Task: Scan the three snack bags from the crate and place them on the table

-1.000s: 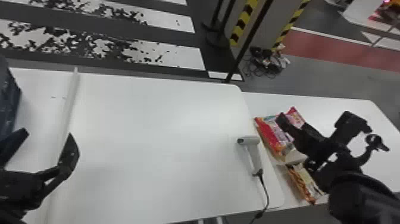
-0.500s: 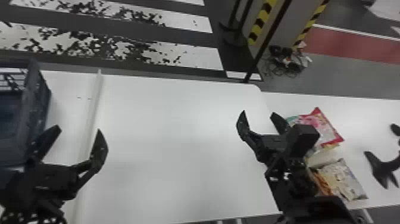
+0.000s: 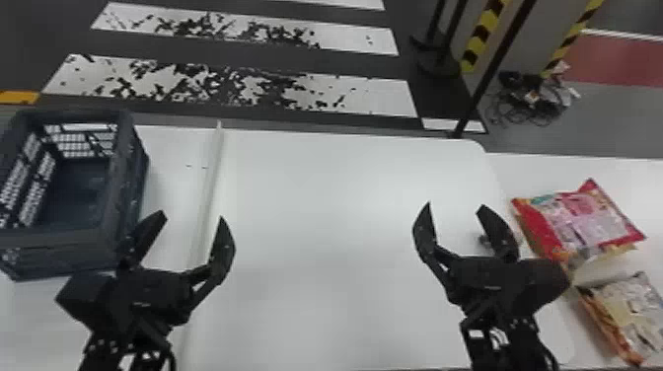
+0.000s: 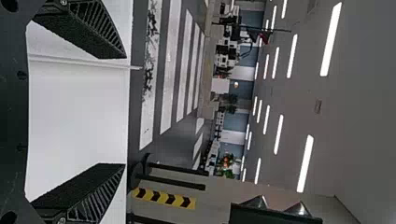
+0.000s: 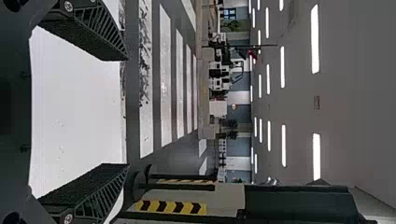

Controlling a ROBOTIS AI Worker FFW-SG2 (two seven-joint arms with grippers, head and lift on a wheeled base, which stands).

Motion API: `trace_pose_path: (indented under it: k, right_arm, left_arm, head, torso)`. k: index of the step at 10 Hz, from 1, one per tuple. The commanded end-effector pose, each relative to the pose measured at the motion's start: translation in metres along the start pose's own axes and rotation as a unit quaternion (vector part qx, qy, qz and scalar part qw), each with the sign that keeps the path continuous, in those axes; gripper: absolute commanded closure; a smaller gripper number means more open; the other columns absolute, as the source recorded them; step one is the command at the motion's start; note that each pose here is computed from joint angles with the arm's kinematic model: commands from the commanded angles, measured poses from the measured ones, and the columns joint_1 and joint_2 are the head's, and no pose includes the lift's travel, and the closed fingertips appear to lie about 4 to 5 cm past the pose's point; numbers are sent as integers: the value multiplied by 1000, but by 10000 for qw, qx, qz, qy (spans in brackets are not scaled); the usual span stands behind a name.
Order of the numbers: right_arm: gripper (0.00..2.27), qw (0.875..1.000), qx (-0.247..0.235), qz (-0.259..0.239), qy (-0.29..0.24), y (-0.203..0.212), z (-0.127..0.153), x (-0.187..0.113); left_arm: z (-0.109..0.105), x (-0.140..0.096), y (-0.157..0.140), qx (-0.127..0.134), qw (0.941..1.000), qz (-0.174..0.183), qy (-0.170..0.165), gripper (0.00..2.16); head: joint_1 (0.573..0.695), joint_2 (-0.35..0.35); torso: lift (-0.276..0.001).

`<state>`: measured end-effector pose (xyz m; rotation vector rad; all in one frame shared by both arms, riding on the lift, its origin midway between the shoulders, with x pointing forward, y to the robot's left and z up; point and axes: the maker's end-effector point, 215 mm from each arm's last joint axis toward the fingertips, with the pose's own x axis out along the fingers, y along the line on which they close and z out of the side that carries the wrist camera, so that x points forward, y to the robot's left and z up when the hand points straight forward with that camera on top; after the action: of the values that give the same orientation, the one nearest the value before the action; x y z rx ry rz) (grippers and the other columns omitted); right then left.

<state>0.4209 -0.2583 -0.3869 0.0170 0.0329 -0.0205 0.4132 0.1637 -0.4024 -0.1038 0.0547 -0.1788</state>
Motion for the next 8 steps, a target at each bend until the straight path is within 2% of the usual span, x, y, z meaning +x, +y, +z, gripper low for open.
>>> trace_pose_path:
  k: [1,3,8]
  right_arm:
    - [80,10000,6,36,29,6,-7,-8]
    - [80,9999,32,77,75,12,-12,-13]
    - [80,9999,26,84,53,11,-12,-9]
  left_arm:
    - [1,1,0,-2,10000,4,-9,39]
    - [5,4,0,29,10000,-6,-58,39]
    - [-2,12,-6,82,9999,-34,51,39]
  head:
    - [695,-129]
    - [695,-120]
    - [695,-116]
  torso:
    - [-62]
    - [-62]
    - [-62]
